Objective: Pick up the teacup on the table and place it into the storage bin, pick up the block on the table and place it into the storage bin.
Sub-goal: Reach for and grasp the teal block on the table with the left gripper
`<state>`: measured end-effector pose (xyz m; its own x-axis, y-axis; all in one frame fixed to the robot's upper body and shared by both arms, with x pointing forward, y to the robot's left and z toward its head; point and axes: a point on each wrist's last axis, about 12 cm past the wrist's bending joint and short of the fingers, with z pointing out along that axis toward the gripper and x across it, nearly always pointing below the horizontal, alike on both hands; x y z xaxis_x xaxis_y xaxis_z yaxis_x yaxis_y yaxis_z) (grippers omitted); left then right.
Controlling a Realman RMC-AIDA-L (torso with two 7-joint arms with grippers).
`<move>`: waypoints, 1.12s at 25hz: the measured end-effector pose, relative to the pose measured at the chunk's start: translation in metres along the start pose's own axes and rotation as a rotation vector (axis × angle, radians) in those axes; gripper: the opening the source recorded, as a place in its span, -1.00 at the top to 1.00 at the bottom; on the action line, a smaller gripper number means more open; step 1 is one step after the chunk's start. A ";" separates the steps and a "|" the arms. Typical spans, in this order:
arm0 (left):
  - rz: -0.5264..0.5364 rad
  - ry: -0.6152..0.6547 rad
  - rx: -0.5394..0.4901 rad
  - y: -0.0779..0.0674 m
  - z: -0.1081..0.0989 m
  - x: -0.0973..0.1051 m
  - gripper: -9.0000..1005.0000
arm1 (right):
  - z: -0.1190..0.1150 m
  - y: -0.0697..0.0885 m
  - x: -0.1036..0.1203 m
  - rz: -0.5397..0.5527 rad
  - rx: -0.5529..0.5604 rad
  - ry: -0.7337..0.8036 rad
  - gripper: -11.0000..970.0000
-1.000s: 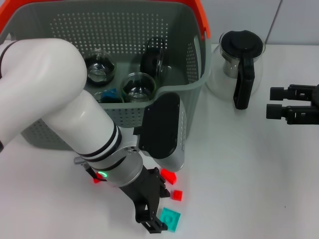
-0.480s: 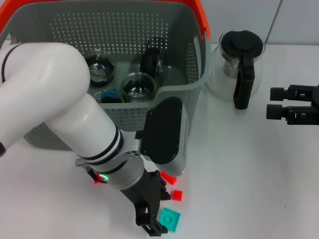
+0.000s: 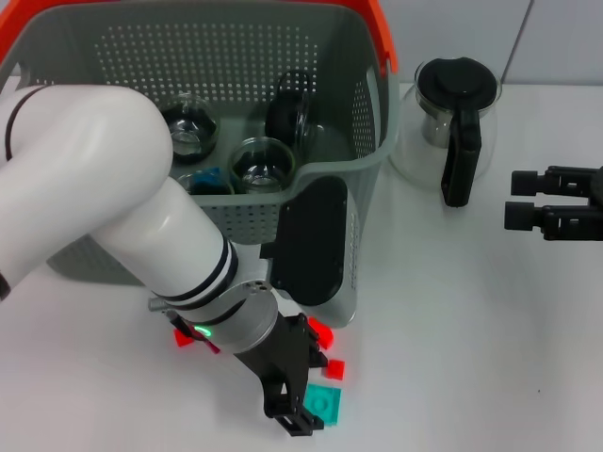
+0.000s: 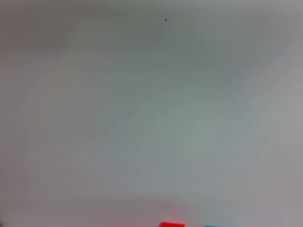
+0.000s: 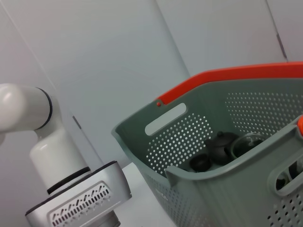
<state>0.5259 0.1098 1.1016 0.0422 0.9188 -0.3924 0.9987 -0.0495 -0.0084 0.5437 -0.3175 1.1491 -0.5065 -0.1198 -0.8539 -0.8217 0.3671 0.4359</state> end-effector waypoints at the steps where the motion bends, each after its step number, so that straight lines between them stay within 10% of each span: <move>1: 0.006 -0.001 0.000 -0.001 0.000 0.000 -0.45 | 0.000 0.000 0.000 0.000 0.000 0.000 -0.70; 28: 0.049 0.010 -0.020 -0.010 0.003 0.004 -0.45 | 0.000 0.000 0.000 -0.001 0.001 0.002 -0.70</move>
<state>0.5164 0.1122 1.0971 0.0913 0.9194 -0.3825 0.9958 -0.0868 0.0291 0.5434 -0.3179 1.1490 -0.5060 -0.1218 -0.8539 -0.8221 0.3676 0.4347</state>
